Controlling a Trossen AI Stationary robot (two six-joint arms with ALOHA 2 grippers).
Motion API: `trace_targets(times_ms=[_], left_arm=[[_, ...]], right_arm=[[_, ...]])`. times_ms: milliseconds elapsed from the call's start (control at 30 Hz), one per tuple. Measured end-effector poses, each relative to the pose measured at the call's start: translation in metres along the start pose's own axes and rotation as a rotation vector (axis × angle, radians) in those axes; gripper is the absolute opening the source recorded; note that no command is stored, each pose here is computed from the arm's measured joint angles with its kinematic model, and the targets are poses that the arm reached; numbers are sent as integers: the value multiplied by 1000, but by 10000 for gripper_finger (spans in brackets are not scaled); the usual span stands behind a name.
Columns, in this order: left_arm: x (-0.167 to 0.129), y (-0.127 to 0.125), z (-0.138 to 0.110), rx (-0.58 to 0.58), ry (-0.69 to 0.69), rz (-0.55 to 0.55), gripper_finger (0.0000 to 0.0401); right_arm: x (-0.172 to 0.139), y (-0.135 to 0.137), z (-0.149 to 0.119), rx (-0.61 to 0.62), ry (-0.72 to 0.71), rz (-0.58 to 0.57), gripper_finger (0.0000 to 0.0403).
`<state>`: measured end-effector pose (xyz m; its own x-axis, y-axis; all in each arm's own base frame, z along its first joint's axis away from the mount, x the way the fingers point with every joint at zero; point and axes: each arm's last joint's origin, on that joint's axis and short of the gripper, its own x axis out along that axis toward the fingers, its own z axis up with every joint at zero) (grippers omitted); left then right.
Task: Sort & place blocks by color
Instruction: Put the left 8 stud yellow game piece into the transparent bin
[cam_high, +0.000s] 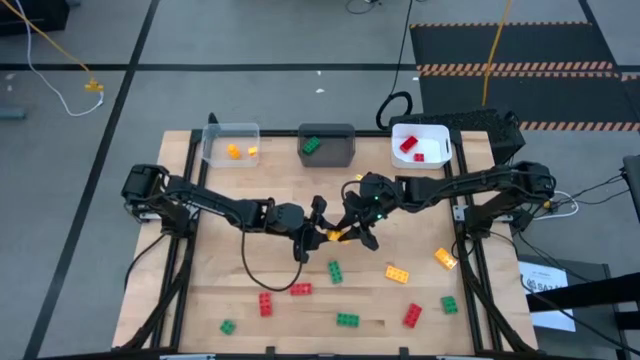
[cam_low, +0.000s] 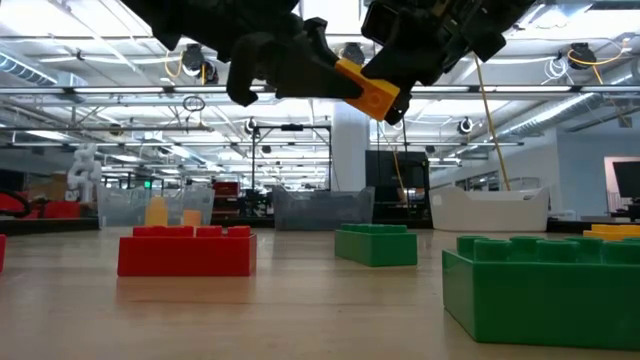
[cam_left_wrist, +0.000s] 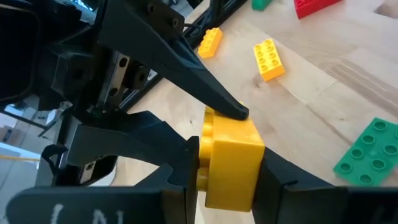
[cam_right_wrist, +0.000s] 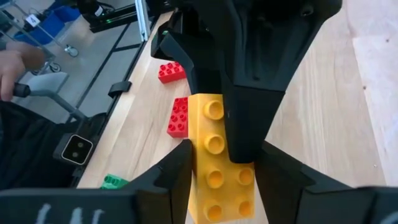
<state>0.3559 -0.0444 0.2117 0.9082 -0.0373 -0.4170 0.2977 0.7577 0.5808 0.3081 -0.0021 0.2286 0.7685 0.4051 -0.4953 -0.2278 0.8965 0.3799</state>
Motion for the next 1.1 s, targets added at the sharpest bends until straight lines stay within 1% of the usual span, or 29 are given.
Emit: trace_targets(times_ms=[167,300,367,467,567,700,767,833,867,933,1000,1067,1100], left_arm=[[-1,0,-1,-21,28,23,96],[-4,3,0,-20,62,48,96],[-10,4,1,-20,78,41,96],[-15,5,4,-38,77,52,96],[-20,5,3,-44,122,51,96],[-24,2,-10,-18,309,90,96],[-27,6,-13,-23,374,146,96],[-32,9,-19,-75,436,177,96],[-33,12,-22,-121,457,194,96],[-37,22,-29,-257,485,263,96],[-46,33,-39,-393,549,355,96],[-54,44,-47,-495,584,439,96],[-59,48,-53,-527,618,456,96]], right_arm=[[0,0,0,-12,-6,-12,158],[-1,-1,2,-31,-20,-32,184],[-1,-2,2,-34,-23,-34,198],[-4,-3,5,-36,-35,-17,218],[-10,-1,8,-43,-52,-19,235],[-23,5,14,-60,-93,-15,248],[-28,6,15,-59,-93,-23,249],[-34,9,16,-69,-102,-49,248],[-37,10,16,-75,-100,-59,247],[-41,11,15,-73,-93,-81,245],[-43,12,14,-64,-79,-81,243],[-44,13,13,-60,-72,-81,243],[-43,13,13,-59,-69,-81,243]])
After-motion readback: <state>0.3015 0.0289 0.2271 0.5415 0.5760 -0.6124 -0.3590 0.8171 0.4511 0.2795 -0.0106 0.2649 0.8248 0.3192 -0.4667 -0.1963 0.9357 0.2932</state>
